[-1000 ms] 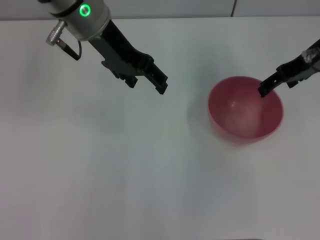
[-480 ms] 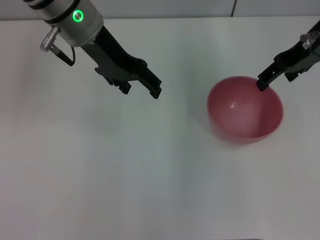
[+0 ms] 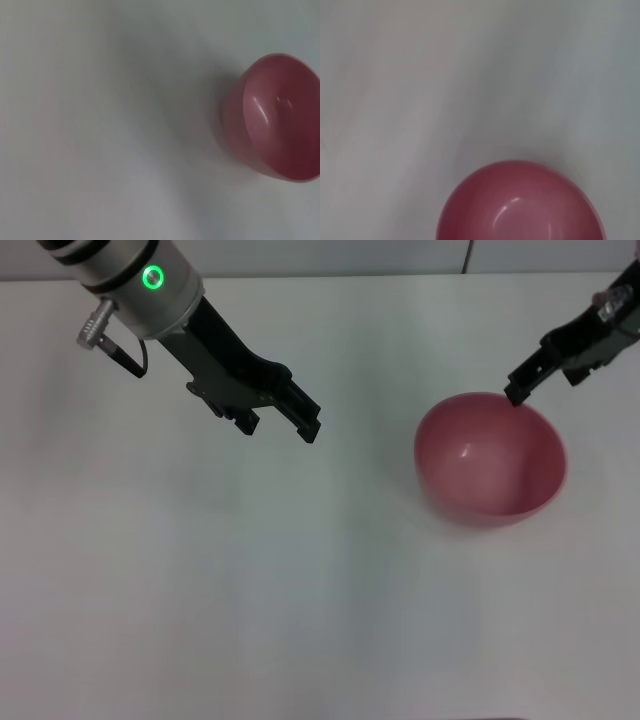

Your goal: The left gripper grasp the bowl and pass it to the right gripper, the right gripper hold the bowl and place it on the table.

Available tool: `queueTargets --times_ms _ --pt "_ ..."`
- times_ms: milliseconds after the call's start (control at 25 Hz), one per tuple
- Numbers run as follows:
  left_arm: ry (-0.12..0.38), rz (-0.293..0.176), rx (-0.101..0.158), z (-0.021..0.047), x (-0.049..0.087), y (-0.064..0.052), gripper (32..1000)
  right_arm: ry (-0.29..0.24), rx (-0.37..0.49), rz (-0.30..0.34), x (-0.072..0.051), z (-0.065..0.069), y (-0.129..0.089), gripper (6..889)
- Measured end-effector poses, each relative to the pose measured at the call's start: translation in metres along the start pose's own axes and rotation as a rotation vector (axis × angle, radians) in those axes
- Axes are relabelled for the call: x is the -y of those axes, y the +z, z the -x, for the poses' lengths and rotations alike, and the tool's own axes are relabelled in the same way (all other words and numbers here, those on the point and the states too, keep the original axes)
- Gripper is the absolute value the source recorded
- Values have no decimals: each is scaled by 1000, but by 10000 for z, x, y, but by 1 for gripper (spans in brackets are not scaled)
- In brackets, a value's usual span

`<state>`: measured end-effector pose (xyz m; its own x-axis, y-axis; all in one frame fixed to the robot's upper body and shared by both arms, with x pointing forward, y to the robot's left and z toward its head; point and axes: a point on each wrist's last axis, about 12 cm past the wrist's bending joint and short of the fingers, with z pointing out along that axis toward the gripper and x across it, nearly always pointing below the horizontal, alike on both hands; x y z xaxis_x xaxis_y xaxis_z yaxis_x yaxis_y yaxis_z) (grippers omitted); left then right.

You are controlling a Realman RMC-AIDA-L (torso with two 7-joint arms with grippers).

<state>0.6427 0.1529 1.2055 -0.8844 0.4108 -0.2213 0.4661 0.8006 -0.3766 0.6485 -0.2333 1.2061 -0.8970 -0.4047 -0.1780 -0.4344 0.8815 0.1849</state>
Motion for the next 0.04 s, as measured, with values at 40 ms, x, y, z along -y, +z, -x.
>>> queueTargets --times_ms 40 --pt "0 0 0 1 4 1 867 -6 4 -2 -18 20 -7 883"
